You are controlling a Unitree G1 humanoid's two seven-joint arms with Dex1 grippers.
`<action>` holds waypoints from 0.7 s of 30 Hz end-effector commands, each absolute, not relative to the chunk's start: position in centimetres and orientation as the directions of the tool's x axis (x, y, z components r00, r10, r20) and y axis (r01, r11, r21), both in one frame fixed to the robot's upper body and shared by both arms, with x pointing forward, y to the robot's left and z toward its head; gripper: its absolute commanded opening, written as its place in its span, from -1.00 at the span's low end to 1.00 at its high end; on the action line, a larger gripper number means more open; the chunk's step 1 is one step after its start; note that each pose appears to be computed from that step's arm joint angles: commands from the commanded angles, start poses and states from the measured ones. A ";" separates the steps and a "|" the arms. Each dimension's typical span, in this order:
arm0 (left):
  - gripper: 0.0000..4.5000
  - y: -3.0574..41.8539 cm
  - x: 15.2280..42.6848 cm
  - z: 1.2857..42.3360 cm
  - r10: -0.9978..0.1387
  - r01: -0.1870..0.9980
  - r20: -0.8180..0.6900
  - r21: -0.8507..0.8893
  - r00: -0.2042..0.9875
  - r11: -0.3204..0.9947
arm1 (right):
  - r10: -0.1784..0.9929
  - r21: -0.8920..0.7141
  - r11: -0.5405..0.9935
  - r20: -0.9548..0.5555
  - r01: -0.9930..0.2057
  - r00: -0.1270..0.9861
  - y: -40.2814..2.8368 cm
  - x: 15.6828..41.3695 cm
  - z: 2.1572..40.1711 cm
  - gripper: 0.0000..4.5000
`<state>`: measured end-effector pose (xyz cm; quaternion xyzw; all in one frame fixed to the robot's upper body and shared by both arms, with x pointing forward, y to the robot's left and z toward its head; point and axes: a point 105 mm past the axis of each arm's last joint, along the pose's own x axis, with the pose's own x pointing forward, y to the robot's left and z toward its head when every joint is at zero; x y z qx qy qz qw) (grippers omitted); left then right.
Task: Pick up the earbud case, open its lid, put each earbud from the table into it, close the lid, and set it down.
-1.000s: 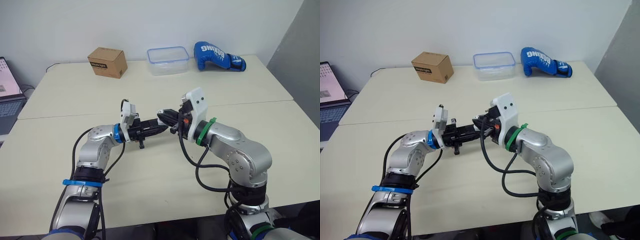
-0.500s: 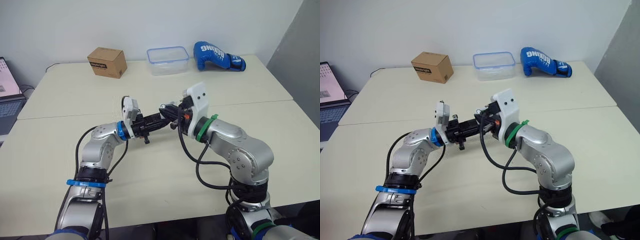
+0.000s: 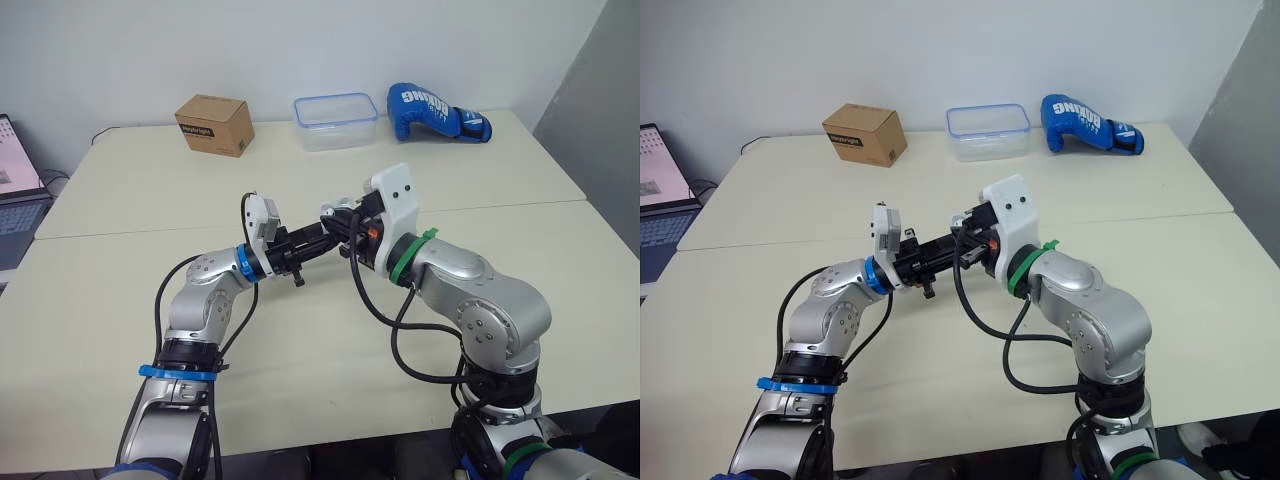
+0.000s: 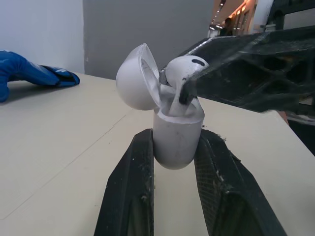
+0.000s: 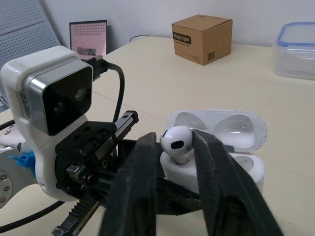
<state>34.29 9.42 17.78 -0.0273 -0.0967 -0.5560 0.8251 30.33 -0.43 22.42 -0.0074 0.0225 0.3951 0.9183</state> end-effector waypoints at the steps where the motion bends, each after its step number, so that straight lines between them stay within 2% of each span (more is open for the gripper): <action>1: -0.64 9.2 33.4 21.4 -0.911 0.919 0.290 0.174 0.295 0.353 | 0.715 -0.019 0.697 -0.068 -0.717 0.696 -0.5 30.5 22.0 0.07; 3: -0.64 9.3 33.3 21.3 -0.912 0.921 0.286 0.171 0.293 0.350 | 0.712 -0.036 0.700 -0.054 -0.714 0.701 -0.7 30.6 22.2 0.37; 14: -0.64 9.4 33.0 21.1 -0.918 0.927 0.271 0.161 0.288 0.339 | 0.737 -0.082 0.675 0.039 -0.733 0.674 -1.9 30.0 24.0 0.37; 21: -0.64 10.4 32.7 20.1 -0.932 0.939 0.231 0.134 0.280 0.316 | 0.893 -0.075 0.448 0.097 -0.891 0.440 -3.4 26.5 26.1 0.37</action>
